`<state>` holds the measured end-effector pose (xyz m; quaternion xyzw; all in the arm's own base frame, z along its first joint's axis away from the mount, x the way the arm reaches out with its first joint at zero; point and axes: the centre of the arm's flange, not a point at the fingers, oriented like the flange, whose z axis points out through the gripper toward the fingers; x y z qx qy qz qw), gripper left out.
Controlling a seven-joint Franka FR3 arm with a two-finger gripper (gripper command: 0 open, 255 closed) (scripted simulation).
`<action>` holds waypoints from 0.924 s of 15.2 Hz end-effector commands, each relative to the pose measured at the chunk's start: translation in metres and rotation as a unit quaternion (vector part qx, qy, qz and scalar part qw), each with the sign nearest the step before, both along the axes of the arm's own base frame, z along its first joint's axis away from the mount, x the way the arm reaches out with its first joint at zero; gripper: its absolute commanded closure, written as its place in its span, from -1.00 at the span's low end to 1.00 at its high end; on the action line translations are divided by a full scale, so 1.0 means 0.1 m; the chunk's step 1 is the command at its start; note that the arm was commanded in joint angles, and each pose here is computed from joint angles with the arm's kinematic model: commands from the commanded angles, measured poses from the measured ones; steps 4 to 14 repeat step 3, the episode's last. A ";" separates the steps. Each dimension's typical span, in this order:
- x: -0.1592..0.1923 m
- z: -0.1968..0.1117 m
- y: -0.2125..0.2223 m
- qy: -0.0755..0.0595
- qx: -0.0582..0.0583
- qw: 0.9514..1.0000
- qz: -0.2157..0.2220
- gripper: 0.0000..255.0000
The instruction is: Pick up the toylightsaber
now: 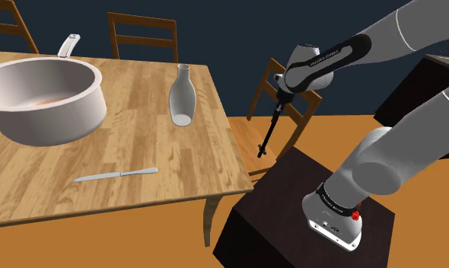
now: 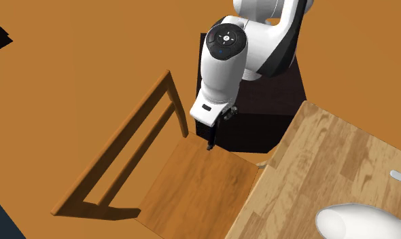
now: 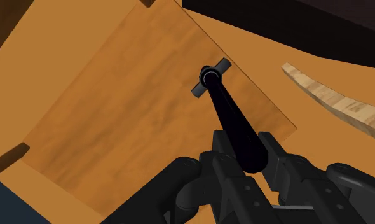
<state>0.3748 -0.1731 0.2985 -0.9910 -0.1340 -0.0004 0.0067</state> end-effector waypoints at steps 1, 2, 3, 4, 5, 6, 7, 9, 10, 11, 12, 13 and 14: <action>0.00 0.10 0.00 0.000 0.000 1.000 0.000 1.00; 0.00 0.11 0.00 0.000 0.000 1.000 0.000 1.00; 0.00 0.11 0.00 0.000 0.000 1.000 0.000 1.00; 0.00 0.11 0.00 0.000 0.000 1.000 0.000 1.00; 0.00 0.11 0.00 0.000 0.000 1.000 0.000 1.00; 0.00 0.11 0.00 0.000 0.000 1.000 0.000 1.00; 0.00 0.11 0.00 0.000 0.000 1.000 0.000 1.00; 0.00 0.11 0.00 0.000 0.000 1.000 0.000 1.00; 0.00 0.11 0.00 0.000 0.000 1.000 0.000 1.00; 0.00 0.11 0.00 0.000 0.000 1.000 0.000 1.00; 0.00 0.11 0.00 0.000 0.000 1.000 0.000 1.00; 0.00 0.11 0.00 0.000 0.000 1.000 0.000 1.00; 0.00 0.11 0.00 0.000 0.000 1.000 0.000 1.00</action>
